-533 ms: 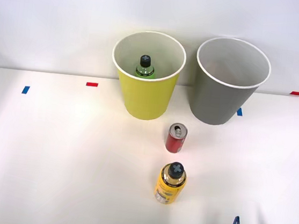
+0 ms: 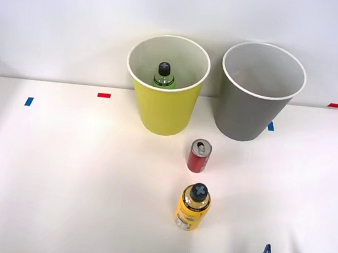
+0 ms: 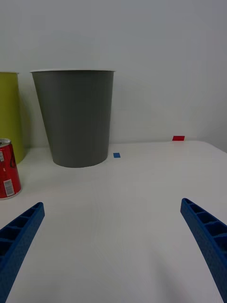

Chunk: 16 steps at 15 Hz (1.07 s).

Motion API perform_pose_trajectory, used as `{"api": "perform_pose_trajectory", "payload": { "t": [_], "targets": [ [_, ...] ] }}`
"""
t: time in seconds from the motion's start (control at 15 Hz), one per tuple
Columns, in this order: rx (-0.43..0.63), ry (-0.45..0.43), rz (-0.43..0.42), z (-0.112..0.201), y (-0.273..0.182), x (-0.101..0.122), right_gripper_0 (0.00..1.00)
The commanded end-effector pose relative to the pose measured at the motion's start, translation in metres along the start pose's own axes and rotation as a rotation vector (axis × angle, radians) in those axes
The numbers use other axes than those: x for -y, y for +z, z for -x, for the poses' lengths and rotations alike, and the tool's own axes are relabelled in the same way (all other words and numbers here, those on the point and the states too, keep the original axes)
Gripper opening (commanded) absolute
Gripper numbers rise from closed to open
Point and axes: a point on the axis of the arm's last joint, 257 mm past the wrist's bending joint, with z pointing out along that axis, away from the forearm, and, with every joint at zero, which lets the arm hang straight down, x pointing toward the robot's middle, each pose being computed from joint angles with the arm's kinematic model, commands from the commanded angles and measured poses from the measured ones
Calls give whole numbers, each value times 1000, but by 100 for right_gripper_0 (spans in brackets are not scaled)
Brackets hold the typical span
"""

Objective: Put cans in the gray bin, plastic bottles in the light green bin

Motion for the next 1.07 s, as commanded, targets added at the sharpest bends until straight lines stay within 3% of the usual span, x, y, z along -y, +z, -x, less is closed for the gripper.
{"api": "perform_pose_trajectory", "payload": {
  "t": [0.07, 1.07],
  "targets": [
    [0, 0, 0, 0, 0, 0, 100],
    [0, 0, 0, 0, 0, 0, 100]
  ]
}}
